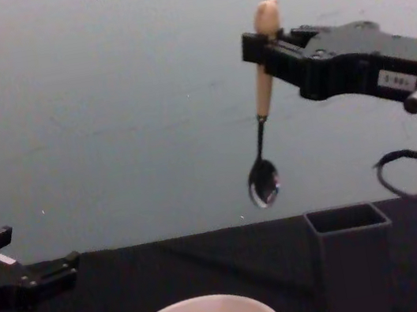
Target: Pick up the stirring spoon with one hand, stir inside the cup, then place it back in its original position.
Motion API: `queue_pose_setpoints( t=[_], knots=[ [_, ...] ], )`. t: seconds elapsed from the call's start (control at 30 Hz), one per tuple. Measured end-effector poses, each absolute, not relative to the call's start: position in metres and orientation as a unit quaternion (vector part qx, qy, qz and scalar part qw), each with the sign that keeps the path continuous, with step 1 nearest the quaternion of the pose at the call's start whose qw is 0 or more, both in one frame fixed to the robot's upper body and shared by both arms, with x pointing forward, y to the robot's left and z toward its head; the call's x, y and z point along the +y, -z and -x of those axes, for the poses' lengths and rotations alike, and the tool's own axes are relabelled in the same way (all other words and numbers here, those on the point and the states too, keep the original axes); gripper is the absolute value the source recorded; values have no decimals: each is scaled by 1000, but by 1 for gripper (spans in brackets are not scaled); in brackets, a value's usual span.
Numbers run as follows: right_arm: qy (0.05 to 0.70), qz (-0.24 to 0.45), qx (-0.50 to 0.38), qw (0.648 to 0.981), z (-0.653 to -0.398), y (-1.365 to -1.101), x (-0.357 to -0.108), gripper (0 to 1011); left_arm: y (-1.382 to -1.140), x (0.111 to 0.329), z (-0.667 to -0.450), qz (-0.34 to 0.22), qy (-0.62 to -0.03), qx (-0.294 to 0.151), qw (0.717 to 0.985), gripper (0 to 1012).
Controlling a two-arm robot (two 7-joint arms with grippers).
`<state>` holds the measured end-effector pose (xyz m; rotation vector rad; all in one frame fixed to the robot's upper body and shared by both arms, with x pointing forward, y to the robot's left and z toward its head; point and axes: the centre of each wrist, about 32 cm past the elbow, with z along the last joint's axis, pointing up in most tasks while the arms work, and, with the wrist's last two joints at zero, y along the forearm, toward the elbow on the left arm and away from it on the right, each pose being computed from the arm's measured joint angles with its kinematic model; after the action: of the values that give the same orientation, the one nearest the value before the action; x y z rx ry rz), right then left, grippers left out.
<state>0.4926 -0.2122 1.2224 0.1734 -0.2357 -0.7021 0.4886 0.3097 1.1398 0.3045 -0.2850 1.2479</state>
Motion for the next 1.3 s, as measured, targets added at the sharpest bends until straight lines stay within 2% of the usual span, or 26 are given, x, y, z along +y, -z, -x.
queue_pose_setpoints(
  t=[0.5,1.3],
  knots=[
    [391,-57,-114,911,-486,-1218,-237,166,-1140,310,-489,-141,-580,-132,791,1001],
    [415,-22,-81,906,-480,-1189,-237,166,-1140,310,-489,-141,-580,-132,791,1001]
  ],
)
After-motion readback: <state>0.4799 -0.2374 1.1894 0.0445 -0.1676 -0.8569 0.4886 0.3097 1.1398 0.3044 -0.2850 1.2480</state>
